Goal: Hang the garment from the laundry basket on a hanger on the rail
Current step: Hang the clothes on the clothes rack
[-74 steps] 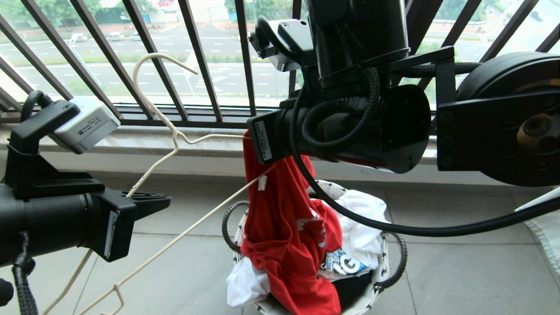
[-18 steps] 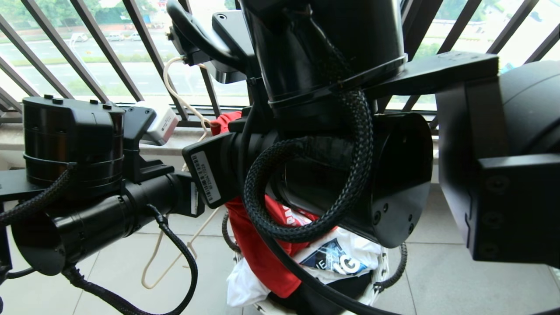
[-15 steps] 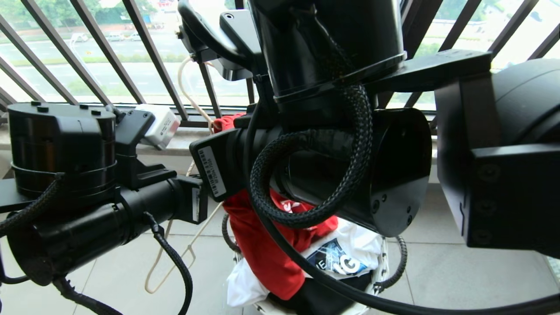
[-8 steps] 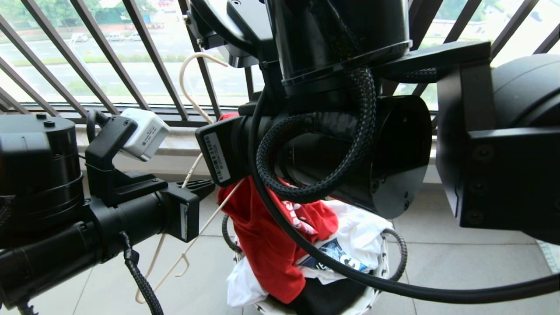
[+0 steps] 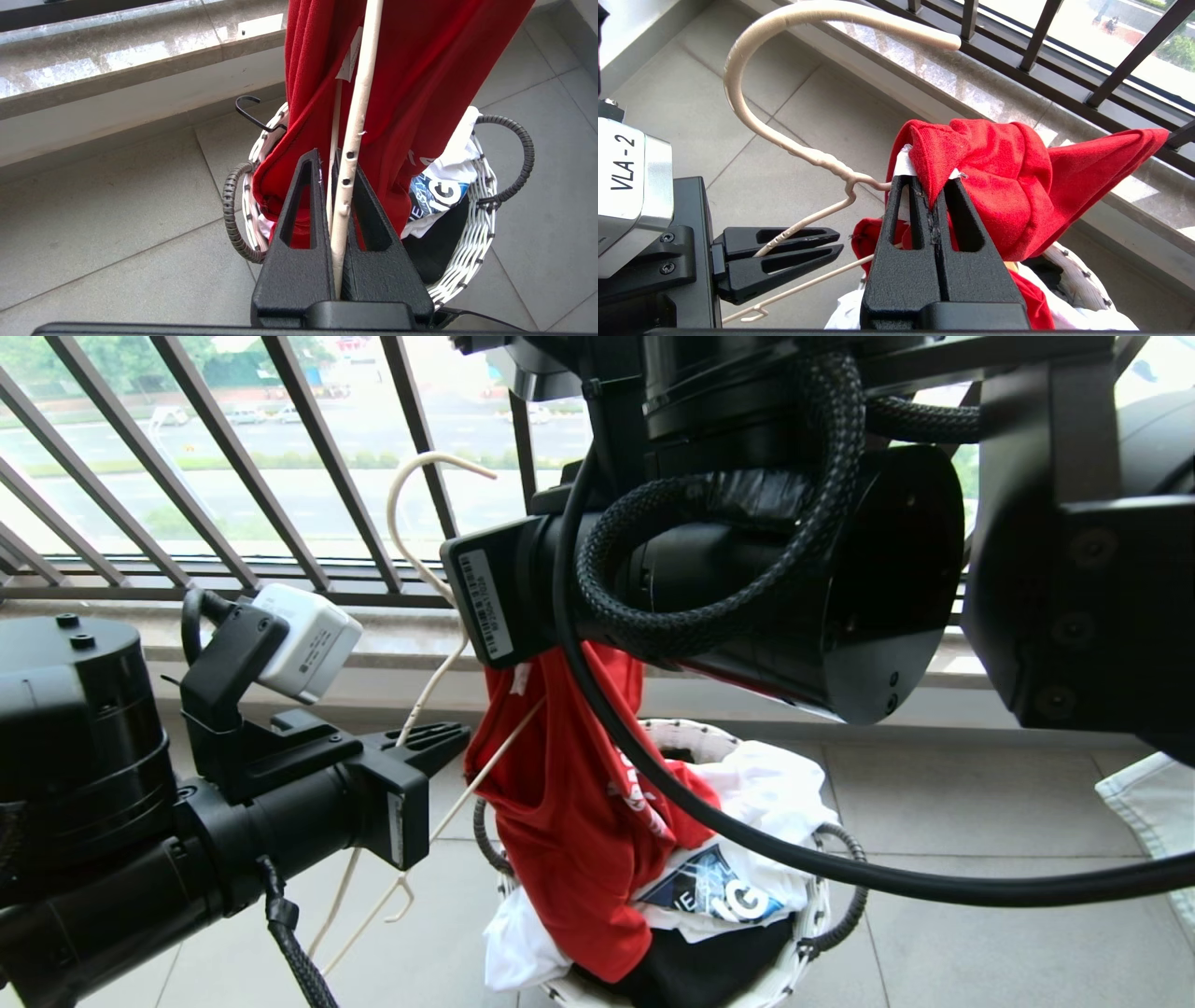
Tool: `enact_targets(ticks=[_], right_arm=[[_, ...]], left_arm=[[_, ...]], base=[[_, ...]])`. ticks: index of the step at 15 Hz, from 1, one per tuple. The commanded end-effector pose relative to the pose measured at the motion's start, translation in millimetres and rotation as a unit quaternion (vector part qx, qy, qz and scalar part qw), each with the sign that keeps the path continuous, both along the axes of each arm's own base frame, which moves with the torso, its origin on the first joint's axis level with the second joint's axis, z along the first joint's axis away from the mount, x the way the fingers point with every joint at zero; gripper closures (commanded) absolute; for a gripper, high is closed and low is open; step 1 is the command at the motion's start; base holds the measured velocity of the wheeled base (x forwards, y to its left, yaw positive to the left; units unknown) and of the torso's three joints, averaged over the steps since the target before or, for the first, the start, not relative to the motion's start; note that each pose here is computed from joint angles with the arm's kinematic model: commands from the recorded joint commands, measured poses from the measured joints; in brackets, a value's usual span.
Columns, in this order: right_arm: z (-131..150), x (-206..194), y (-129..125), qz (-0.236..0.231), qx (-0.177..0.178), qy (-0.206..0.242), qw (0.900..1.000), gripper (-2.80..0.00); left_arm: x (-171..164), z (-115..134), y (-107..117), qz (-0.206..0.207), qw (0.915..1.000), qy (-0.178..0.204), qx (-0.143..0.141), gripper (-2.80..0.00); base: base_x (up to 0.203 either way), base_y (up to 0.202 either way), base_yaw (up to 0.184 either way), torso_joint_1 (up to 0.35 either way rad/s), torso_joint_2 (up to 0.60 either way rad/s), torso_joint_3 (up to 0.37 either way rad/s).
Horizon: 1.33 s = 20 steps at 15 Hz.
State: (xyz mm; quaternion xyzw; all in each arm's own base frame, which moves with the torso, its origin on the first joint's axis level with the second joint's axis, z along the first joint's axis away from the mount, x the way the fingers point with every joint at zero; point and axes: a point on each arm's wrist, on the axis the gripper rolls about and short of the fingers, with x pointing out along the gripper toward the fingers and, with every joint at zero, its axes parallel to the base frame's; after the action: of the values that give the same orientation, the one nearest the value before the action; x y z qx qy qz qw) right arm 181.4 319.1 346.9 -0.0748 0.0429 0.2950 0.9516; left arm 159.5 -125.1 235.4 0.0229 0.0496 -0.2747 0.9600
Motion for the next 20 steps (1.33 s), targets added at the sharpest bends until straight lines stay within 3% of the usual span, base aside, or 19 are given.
enact_targets(ticks=[1, 7, 12, 20], right_arm=[[1, 0, -1, -0.001, 0.0, -0.001, 1.0, 0.0], [7, -3, -4, -0.001, 0.001, -0.011, 1.0, 0.0], [7, -7, -2, 0.0, -0.003, -0.012, 1.0, 0.0], [0, -16, 5, 0.007, -0.014, -0.007, 1.0, 0.0]], left_arm=[[6, -6, -5, -0.003, 0.9999, -0.012, -0.009, 0.0], [16, -13, -13, -0.002, 0.998, -0.051, -0.038, 0.0], [25, -27, -20, -0.002, 0.9952, -0.088, -0.042, 0.0], [31, -24, -25, 0.001, 0.9897, -0.124, -0.072, 0.0]], base=[[0.0, 0.0, 0.0, 0.0, 0.0, 0.0], [0.0, 0.0, 0.0, 0.0, 0.0, 0.0], [0.0, 0.0, 0.0, 0.0, 0.0, 0.0], [0.0, 0.0, 0.0, 0.0, 0.0, 0.0]])
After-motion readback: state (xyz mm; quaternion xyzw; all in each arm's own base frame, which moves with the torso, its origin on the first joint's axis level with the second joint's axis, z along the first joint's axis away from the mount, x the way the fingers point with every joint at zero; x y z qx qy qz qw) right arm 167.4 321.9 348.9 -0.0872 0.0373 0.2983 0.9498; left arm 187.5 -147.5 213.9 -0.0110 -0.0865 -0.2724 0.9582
